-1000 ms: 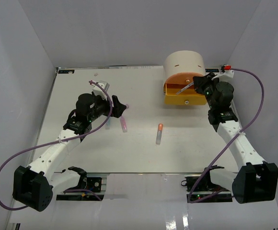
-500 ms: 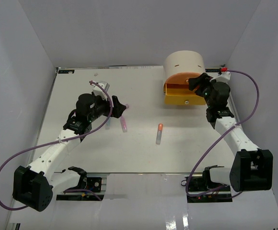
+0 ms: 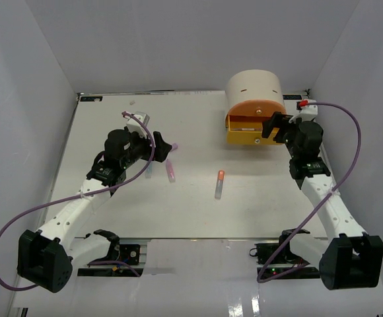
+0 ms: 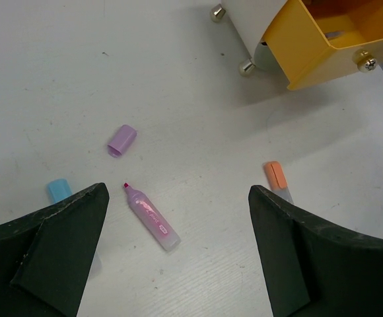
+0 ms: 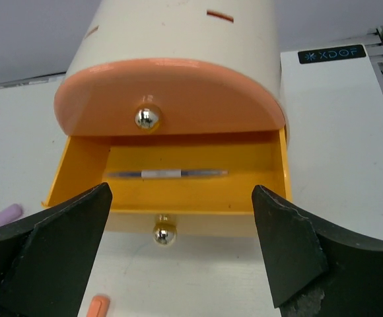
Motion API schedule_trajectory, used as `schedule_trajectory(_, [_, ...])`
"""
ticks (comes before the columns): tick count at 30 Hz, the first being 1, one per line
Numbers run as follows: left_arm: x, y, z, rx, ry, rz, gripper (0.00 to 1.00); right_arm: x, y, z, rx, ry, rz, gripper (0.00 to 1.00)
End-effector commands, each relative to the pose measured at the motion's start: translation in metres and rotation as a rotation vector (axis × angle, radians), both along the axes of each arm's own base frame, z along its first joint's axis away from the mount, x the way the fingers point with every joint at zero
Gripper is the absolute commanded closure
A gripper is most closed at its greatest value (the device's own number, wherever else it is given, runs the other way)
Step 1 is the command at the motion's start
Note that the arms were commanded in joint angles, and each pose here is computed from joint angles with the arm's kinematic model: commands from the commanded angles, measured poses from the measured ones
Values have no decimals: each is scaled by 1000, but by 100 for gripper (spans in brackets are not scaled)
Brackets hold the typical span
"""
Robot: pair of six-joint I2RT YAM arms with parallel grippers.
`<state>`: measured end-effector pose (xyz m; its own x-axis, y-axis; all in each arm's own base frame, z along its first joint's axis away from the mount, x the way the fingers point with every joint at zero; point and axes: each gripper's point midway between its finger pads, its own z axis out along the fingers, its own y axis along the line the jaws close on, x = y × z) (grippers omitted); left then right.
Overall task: Sort the stationery into containers
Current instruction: Place the pen in the drawer, then close the drawer in the storage box.
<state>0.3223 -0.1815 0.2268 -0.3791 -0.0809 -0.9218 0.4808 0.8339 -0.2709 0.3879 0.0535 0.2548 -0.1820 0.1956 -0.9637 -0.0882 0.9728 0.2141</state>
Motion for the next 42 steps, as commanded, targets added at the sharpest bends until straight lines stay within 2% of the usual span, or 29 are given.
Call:
schedule_trajectory(1, [2, 14, 4, 17, -13, 73, 2, -22, -3, -19, -42, 38, 17, 8])
schedule_trajectory(7, [13, 42, 3, 52, -7, 250, 2, -34, 2, -66, 8, 144, 19, 10])
schedule_trajectory(13, [14, 51, 5, 56, -24, 293, 2, -27, 13, -82, 29, 172, 43, 0])
schedule_trajectory(16, [14, 50, 4, 58, -21, 289, 2, -22, 21, -85, 34, 186, 69, 9])
schedule_trajectory(24, [14, 51, 3, 62, -20, 293, 2, -10, 41, -87, 57, 197, 129, 24])
schedule_trajectory(31, [15, 52, 3, 64, -22, 295, 2, 5, 43, -83, 72, 180, 119, 49])
schedule_trajectory(34, [15, 52, 3, 66, -22, 295, 2, 11, 44, -80, 75, 171, 114, 56])
schedule_trajectory(42, [16, 53, 2, 68, -21, 299, 2, 21, 48, -70, 89, 147, 122, 72])
